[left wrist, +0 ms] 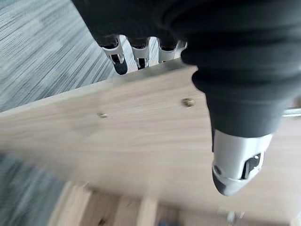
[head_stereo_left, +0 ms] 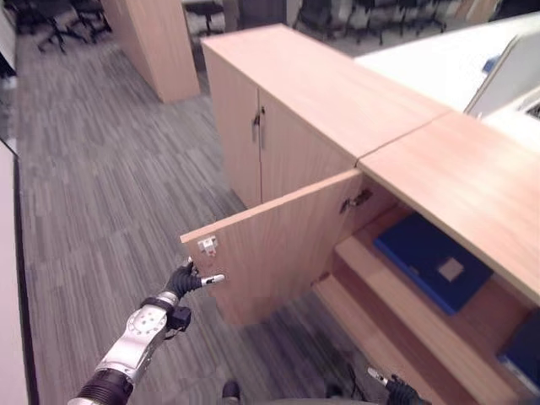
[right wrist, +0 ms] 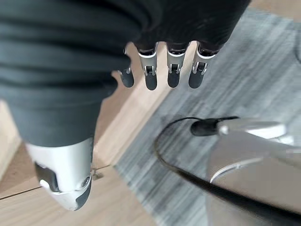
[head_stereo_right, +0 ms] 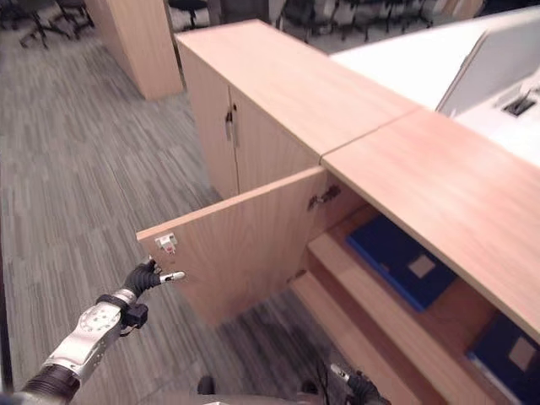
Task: Put the empty folder in the office cabinet
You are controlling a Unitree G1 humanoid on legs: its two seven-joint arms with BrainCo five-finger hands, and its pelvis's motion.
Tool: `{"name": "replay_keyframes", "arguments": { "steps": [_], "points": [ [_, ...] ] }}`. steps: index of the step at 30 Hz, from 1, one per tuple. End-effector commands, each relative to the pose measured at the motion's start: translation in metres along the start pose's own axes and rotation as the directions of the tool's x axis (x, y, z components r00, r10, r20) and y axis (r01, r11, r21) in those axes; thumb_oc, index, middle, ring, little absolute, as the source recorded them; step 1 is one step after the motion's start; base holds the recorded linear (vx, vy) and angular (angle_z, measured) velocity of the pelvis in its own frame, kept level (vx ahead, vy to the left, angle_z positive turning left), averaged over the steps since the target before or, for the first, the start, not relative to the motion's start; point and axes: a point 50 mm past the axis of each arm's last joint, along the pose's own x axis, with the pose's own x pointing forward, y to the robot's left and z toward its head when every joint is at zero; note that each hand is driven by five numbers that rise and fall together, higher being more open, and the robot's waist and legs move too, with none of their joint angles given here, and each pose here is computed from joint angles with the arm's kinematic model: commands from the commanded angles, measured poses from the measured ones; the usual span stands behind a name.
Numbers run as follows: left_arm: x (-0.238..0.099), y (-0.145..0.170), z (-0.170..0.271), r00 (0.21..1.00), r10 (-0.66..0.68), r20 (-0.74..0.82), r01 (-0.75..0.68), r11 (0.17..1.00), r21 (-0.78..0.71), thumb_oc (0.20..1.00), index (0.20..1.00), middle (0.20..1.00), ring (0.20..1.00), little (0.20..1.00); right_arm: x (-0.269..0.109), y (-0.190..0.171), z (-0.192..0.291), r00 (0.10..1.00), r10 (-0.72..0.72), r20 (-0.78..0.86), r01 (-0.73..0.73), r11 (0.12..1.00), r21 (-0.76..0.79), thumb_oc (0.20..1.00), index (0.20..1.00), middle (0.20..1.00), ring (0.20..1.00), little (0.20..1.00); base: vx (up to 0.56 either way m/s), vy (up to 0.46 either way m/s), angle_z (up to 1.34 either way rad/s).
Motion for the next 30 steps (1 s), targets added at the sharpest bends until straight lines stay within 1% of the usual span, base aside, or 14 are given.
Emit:
{"name": "replay_keyframes", "arguments": {
  "steps": [1,4,7,8,10,12,14,16,17,20,23,26,28,30],
  "points": [
    [0.011,-0.066,0.063,0.897,-0.305,0.321,0.328,0.945,-0.017,1.000,1.000,1.000,1.000,1.000,0.002,0.009,0.012,0.999,0.018,0.048,-0.019,1.000,0.015,1.000,1.000,1.000,1.000,1.000,-0.15,-0.016,-1.28],
    [0.006,-0.066,0.065,0.890,-0.309,0.336,0.338,0.941,-0.031,1.000,1.000,1.000,1.000,1.000,0.002,0.008,0.010,0.999,0.015,0.033,-0.015,1.000,-0.006,1.000,1.000,1.000,1.000,1.000,-0.05,-0.052,-0.87],
    [0.004,-0.074,0.072,0.860,-0.356,0.365,0.392,0.920,-0.029,1.000,1.000,1.000,1.000,1.000,0.002,0.005,0.007,1.000,0.008,0.019,-0.008,1.000,-0.020,1.000,1.000,1.000,1.000,1.000,0.02,-0.185,-0.58],
    [0.004,-0.081,0.078,0.840,-0.380,0.388,0.421,0.907,-0.024,1.000,1.000,1.000,1.000,1.000,0.002,0.003,0.009,1.000,0.004,0.023,-0.003,1.000,-0.025,1.000,1.000,1.000,1.000,1.000,-0.01,-0.110,-0.37],
    [0.005,-0.085,0.079,0.832,-0.391,0.393,0.436,0.899,-0.029,1.000,1.000,1.000,1.000,1.000,0.003,0.002,0.014,0.999,0.006,0.033,-0.005,0.999,-0.034,1.000,1.000,1.000,1.000,1.000,-0.03,-0.174,-0.26],
    [0.007,-0.102,0.093,0.781,-0.441,0.442,0.508,0.861,-0.037,1.000,1.000,1.000,1.000,1.000,0.003,0.001,0.022,0.998,0.020,0.057,-0.015,0.997,-0.078,1.000,1.000,1.000,1.000,1.000,-0.02,-0.235,-0.35],
    [0.007,-0.102,0.094,0.780,-0.441,0.443,0.508,0.861,-0.037,1.000,1.000,1.000,1.000,1.000,0.003,0.001,0.023,0.998,0.019,0.058,-0.014,0.997,-0.078,1.000,1.000,1.000,1.000,1.000,0.00,-0.091,-0.63],
    [0.012,-0.113,0.105,0.750,-0.463,0.473,0.535,0.844,-0.022,1.000,1.000,1.000,1.000,1.000,0.004,0.002,0.033,0.996,0.027,0.087,-0.015,0.992,-0.127,1.000,1.000,1.000,1.000,1.000,0.01,-0.180,-0.66],
    [0.012,-0.113,0.106,0.749,-0.463,0.474,0.536,0.844,-0.021,1.000,1.000,1.000,1.000,1.000,0.004,0.002,0.034,0.996,0.026,0.088,-0.015,0.992,-0.126,1.000,1.000,1.000,1.000,1.000,-0.01,-0.182,-0.74],
    [0.018,-0.125,0.126,0.716,-0.455,0.530,0.539,0.842,-0.005,1.000,1.000,1.000,1.000,1.000,0.005,0.005,0.051,0.991,0.033,0.131,-0.010,0.986,-0.169,1.000,1.000,1.000,1.000,1.000,-0.03,-0.083,-0.94],
    [0.020,-0.131,0.141,0.687,-0.437,0.581,0.542,0.840,-0.010,1.000,1.000,1.000,1.000,1.000,0.005,0.004,0.053,0.990,0.030,0.140,-0.004,0.984,-0.180,1.000,1.000,1.000,1.000,1.000,0.10,0.056,-1.52],
    [0.024,-0.131,0.154,0.675,-0.397,0.622,0.526,0.850,-0.029,1.000,1.000,1.000,1.000,1.000,0.005,0.002,0.049,0.991,0.019,0.133,0.004,0.985,-0.174,1.000,1.000,1.000,1.000,1.000,0.10,0.027,-0.66],
    [0.029,-0.128,0.156,0.690,-0.358,0.629,0.494,0.868,-0.048,1.000,1.000,1.000,1.000,1.000,0.005,0.001,0.046,0.992,0.017,0.123,0.006,0.982,-0.187,1.000,1.000,1.000,1.000,1.000,0.18,0.029,-1.26],
    [0.038,-0.120,0.152,0.732,-0.296,0.613,0.440,0.893,-0.093,1.000,1.000,1.000,1.000,1.000,0.004,-0.002,0.040,0.994,0.011,0.107,0.009,0.982,-0.187,1.000,1.000,1.000,1.000,1.000,0.20,0.000,-1.36]
  ]
}}
